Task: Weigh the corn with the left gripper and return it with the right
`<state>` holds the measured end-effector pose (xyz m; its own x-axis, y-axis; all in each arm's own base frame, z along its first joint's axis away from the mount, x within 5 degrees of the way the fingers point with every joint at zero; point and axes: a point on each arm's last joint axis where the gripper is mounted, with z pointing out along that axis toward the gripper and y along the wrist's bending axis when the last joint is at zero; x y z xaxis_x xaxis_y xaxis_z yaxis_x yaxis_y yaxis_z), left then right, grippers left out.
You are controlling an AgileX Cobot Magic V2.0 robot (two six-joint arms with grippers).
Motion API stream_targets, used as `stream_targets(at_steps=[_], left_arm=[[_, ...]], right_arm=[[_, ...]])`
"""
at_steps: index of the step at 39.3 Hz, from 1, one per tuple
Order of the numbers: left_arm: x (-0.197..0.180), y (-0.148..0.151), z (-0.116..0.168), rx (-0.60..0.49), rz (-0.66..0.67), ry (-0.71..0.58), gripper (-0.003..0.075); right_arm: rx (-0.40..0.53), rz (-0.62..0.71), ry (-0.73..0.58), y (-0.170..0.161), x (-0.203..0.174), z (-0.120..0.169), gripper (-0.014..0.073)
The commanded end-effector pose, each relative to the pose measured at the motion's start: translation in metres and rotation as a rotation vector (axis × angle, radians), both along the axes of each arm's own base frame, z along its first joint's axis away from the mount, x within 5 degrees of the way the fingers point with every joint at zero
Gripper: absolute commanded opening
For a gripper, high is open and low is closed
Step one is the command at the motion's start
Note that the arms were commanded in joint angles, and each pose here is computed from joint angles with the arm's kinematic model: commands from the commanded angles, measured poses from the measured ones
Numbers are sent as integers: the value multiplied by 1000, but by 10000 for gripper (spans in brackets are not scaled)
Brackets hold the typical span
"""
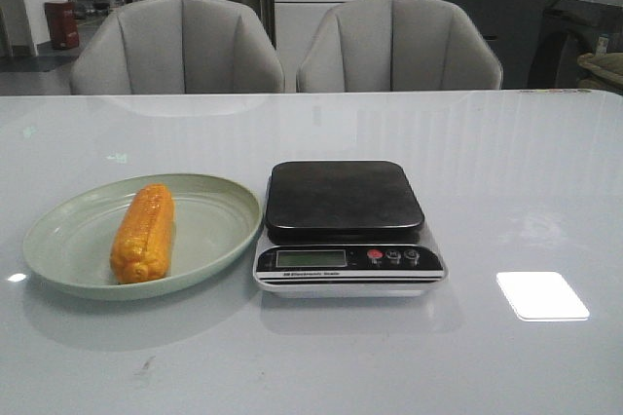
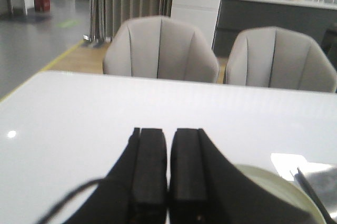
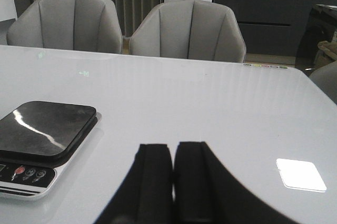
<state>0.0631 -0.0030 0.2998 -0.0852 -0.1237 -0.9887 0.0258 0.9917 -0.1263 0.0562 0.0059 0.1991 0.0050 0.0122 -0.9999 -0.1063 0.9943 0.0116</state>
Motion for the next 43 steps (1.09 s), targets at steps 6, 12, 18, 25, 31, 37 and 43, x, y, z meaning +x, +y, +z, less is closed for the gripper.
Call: stream_targets(at_steps=[6,12,18,25,31,37,43], left_arm=[[15,-1,14,-22,-3,57,114],[18,-3,9,-12,-35,71,114],[24,-8,8,3,-93,82,132],[35,-17,12,12,-165,122,324],[55,-24,20,20,-195,180,544],[85,-36,17,17,-224,315,588],[117,-54,7,-13,-269,438,587]], right_arm=[[-4,-4,-83,0,-1,4,167],[-4,-4,-83,0,-1,4,167],[-4,-4,-83,0,-1,4,167],[-4,-4,-83,0,-1,4,167],[-4,-4,-83,0,-1,4,167],[-4,-4,-83,0,-1,4,167],[-4,-4,-83,0,-1,4,167]])
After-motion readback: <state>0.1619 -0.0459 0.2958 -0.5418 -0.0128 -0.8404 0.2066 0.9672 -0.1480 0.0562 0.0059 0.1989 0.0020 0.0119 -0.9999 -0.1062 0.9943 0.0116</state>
